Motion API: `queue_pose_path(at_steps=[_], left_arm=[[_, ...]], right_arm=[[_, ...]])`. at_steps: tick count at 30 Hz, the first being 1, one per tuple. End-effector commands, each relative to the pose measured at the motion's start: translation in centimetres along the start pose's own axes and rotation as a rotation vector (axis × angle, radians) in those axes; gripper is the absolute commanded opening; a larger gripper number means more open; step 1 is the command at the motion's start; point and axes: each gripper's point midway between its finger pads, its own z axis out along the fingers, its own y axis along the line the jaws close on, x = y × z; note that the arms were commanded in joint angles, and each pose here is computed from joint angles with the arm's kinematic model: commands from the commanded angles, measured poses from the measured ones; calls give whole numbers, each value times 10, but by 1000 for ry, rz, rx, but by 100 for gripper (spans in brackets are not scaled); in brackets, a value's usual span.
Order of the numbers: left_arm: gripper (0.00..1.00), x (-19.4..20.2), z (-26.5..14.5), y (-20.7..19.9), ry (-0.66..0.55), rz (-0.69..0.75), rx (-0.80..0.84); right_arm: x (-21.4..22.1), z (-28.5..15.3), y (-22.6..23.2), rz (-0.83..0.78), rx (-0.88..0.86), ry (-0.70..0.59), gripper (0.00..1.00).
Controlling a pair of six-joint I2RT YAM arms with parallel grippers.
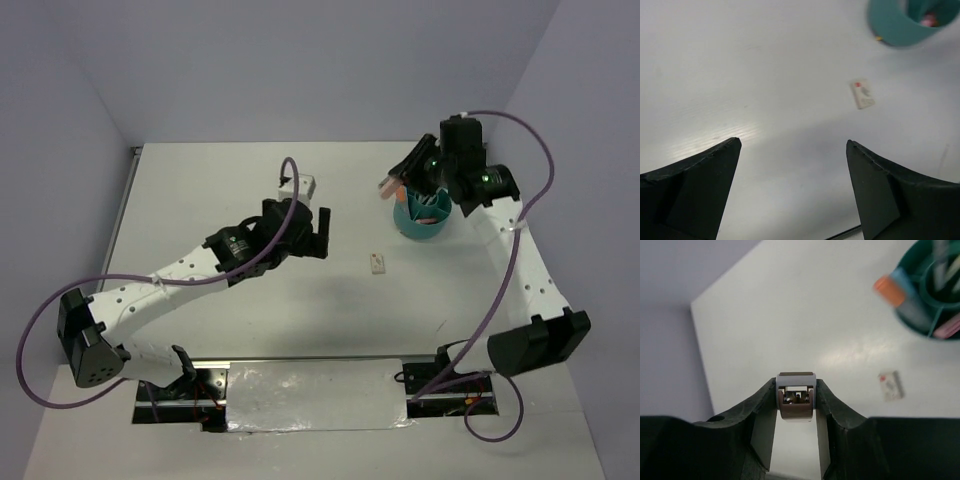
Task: Sort the stationery into containers
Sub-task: Place the stapler in the storage box.
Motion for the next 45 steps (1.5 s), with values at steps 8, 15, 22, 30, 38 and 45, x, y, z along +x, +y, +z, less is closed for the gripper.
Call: queue_pose_path(at_steps=[8, 15, 22, 30, 38, 45], left_arm=[[99, 25, -53, 87, 101, -74, -261], [99, 46, -59, 89, 157, -43, -208], [99, 57, -52, 84, 209, 24, -174], [99, 61, -48, 75, 224, 51, -111], [99, 76, -45, 73, 260, 78, -78], [99, 77, -37, 70, 272, 118, -63]], right_arm=[[-125, 48, -79, 28, 739, -325, 0], [-122, 88, -97, 16, 778, -356, 0], [-110, 127, -96, -26, 812, -340, 0], [-93, 147, -124, -50, 920, -348, 0], [-98, 142, -134, -7, 939, -380, 0], [-104, 153, -138, -76, 920, -344, 0]])
